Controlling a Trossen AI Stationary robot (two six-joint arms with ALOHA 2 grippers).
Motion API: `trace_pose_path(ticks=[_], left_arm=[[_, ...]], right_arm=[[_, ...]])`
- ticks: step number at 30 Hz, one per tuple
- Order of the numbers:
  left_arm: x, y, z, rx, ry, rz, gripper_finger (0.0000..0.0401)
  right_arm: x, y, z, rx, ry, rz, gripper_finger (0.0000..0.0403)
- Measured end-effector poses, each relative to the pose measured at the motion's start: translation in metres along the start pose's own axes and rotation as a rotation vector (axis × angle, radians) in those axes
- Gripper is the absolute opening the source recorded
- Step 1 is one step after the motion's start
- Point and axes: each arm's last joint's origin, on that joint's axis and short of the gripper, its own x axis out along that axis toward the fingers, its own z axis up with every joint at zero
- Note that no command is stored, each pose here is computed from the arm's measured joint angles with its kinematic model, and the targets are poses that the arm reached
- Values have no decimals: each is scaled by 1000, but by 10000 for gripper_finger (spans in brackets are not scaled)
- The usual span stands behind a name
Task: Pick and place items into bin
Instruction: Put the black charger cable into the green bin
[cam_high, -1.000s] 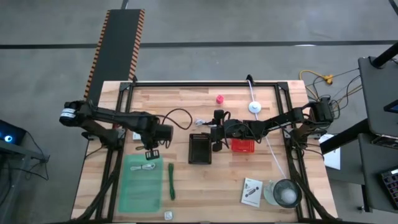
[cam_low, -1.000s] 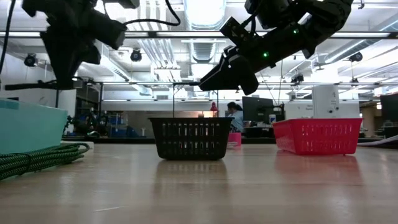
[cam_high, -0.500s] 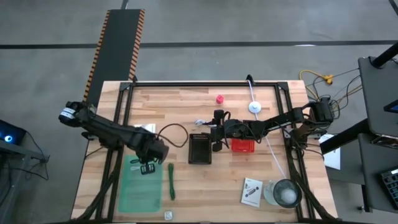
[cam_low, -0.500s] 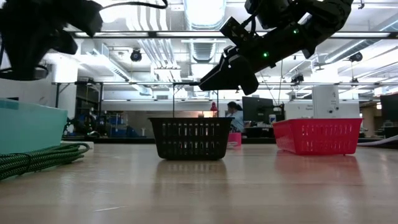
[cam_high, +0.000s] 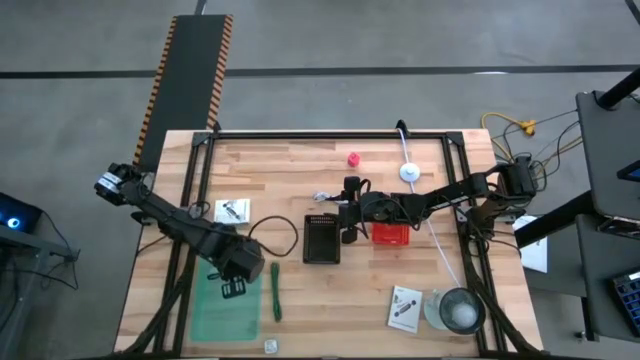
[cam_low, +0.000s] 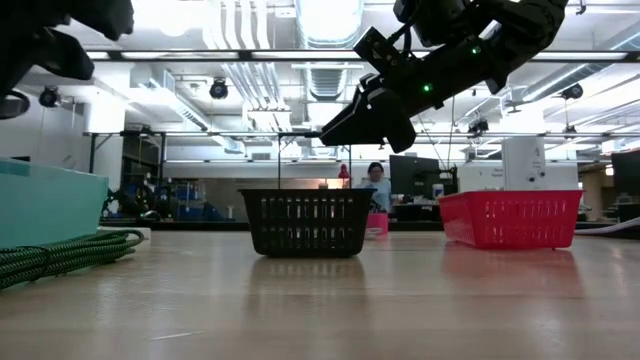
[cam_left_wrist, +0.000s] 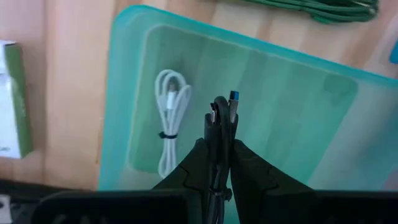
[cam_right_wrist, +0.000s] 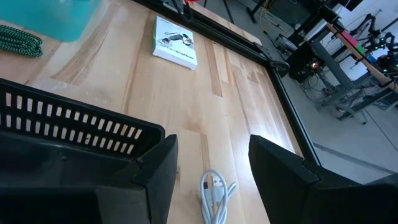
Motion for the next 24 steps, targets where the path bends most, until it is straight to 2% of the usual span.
trace_pose_path(ticks=[24], left_arm=[[45,6,-5,54,0,-30,21]], right_arm=[[0,0,0,0,0,0,185]])
